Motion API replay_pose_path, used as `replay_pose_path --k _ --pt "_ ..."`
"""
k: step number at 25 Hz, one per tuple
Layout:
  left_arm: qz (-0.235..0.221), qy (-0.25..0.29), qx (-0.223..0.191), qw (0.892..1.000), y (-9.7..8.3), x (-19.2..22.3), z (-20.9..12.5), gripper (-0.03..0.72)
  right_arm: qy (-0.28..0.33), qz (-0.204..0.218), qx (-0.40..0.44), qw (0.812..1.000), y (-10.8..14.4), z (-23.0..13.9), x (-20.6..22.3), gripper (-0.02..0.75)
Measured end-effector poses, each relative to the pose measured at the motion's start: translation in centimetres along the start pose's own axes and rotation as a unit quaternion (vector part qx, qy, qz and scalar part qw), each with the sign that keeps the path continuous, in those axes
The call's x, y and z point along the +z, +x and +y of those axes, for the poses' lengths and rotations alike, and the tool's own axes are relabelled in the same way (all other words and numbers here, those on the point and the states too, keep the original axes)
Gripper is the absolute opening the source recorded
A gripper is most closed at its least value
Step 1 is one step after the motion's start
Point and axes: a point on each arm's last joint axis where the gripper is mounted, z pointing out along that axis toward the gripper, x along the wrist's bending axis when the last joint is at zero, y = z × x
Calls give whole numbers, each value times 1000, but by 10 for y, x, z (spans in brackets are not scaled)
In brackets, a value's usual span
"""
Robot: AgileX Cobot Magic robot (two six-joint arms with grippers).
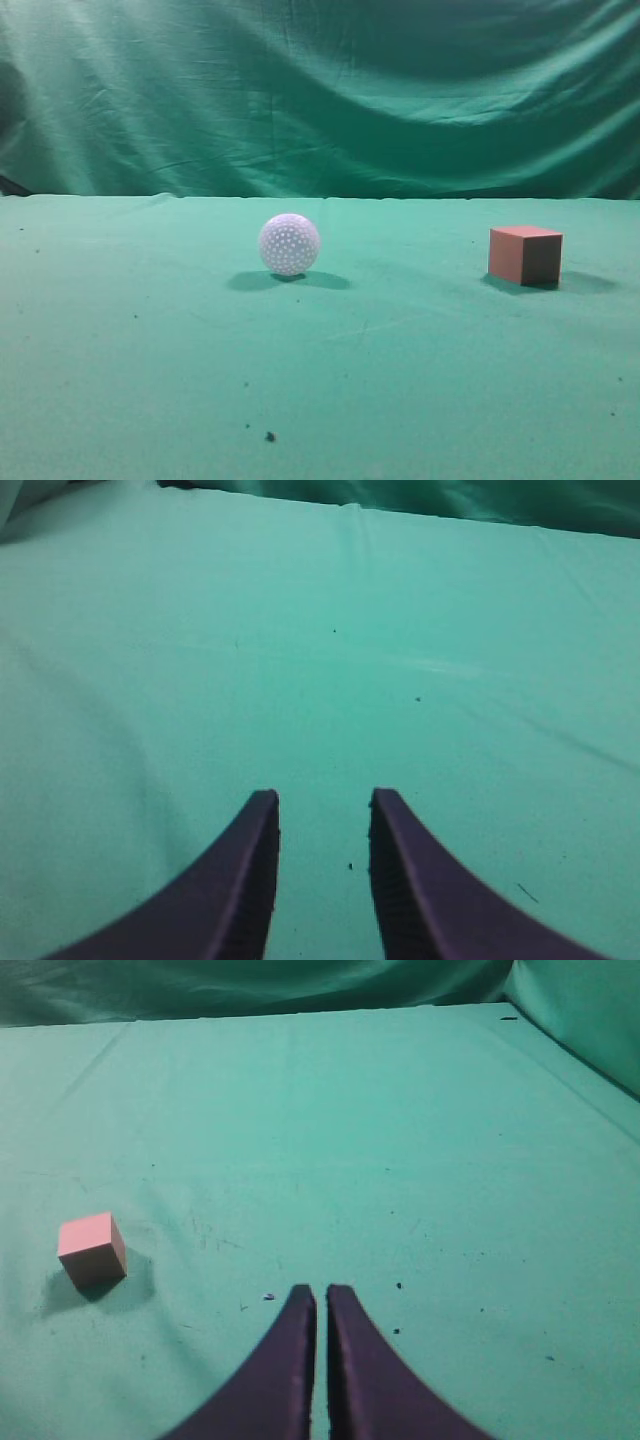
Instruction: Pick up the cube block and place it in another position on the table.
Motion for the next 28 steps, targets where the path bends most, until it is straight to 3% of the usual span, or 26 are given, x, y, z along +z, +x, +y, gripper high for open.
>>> replay_pose_path --k 18,20,25,28 --pt "0 0 0 1000 0 0 0 262 -8 0 -2 1000 0 1 0 0" --pt "0 0 0 1000 0 0 0 262 -42 6 24 999 1 8 0 0" --pt "0 0 0 1000 0 0 0 262 -221 9 71 973 -1 39 -9 0" --pt "0 0 0 1000 0 0 0 262 -219 11 48 974 1 57 -19 0"
